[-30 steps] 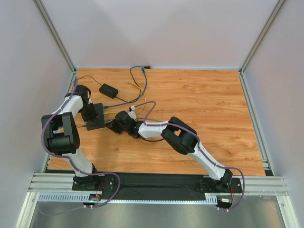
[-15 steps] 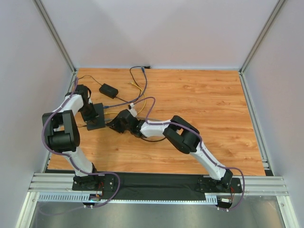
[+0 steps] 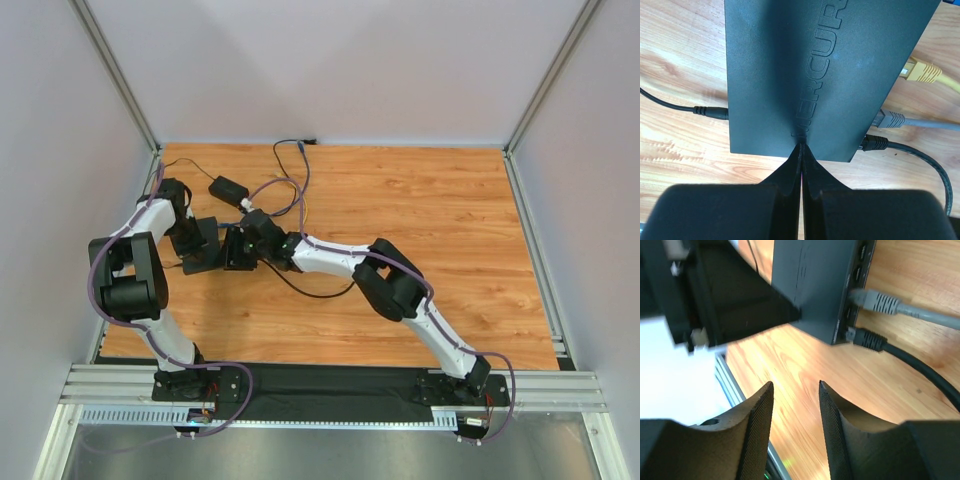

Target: Pull the plug from the switch port

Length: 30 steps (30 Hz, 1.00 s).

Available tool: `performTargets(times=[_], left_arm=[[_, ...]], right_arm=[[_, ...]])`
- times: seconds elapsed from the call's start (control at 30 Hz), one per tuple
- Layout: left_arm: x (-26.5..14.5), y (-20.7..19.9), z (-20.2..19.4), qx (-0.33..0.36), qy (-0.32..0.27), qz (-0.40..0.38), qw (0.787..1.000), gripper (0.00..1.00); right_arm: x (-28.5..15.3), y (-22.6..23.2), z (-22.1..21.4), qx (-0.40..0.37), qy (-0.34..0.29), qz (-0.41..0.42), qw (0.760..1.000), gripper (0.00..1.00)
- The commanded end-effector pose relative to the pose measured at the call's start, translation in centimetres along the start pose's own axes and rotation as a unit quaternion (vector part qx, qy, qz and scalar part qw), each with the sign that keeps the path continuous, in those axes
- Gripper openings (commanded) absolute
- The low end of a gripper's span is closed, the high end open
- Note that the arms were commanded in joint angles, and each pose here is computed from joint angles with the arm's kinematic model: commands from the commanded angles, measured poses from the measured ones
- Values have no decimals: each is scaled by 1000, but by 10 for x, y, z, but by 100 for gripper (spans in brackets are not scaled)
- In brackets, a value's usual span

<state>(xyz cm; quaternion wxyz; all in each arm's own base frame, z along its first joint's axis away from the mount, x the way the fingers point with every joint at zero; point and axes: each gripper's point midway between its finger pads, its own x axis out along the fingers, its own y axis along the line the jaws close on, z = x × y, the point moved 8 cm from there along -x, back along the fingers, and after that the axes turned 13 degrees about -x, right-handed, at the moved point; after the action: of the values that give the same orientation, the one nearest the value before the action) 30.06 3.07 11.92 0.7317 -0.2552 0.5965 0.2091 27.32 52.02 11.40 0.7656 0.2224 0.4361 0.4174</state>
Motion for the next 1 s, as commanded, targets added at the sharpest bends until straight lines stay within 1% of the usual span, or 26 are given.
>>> performTargets(times=[0.0, 0.03, 0.1, 0.13, 0.2, 0.27, 0.33, 0.4, 0.47, 0.6, 0.73, 0.97], left_arm=[[-11, -2, 1, 13, -16, -17, 1000, 0], [-11, -2, 0, 13, -16, -17, 1000, 0], [-15, -2, 1, 14, -25, -20, 999, 0], [-17, -2, 2, 14, -33, -18, 999, 0], [-21, -2, 3, 14, -45, -28, 998, 0], [-21, -3, 3, 14, -43, -34, 998, 0], [-19, -6, 2, 14, -35, -45, 998, 0], [-17, -7, 1, 14, -29, -51, 998, 0], [-17, -7, 1, 13, -27, -51, 998, 0], [-17, -8, -1, 12, -24, -58, 998, 0], [-15, -8, -2, 11, -17, -60, 998, 0], [-14, -9, -4, 11, -13, -65, 998, 0]], right_arm=[[-40, 24, 26, -124, 19, 45, 991, 44], [-47, 14, 36, -124, 23, 29, 992, 48], [-52, 3, 50, -132, 33, 34, 990, 49], [-51, -13, 65, -145, 40, 32, 988, 51], [-52, -23, 82, -163, 62, 55, 983, 52], [-48, -28, 94, -211, 83, 54, 972, 50], [-46, -35, 91, -240, 101, 66, 963, 50], [-43, -38, 84, -244, 106, 93, 959, 48], [-41, -38, 82, -255, 91, 111, 956, 46], [-32, -33, 74, -258, 99, 143, 950, 45], [-12, -28, 53, -260, 116, 148, 947, 44], [5, -29, 38, -257, 115, 143, 949, 44]])
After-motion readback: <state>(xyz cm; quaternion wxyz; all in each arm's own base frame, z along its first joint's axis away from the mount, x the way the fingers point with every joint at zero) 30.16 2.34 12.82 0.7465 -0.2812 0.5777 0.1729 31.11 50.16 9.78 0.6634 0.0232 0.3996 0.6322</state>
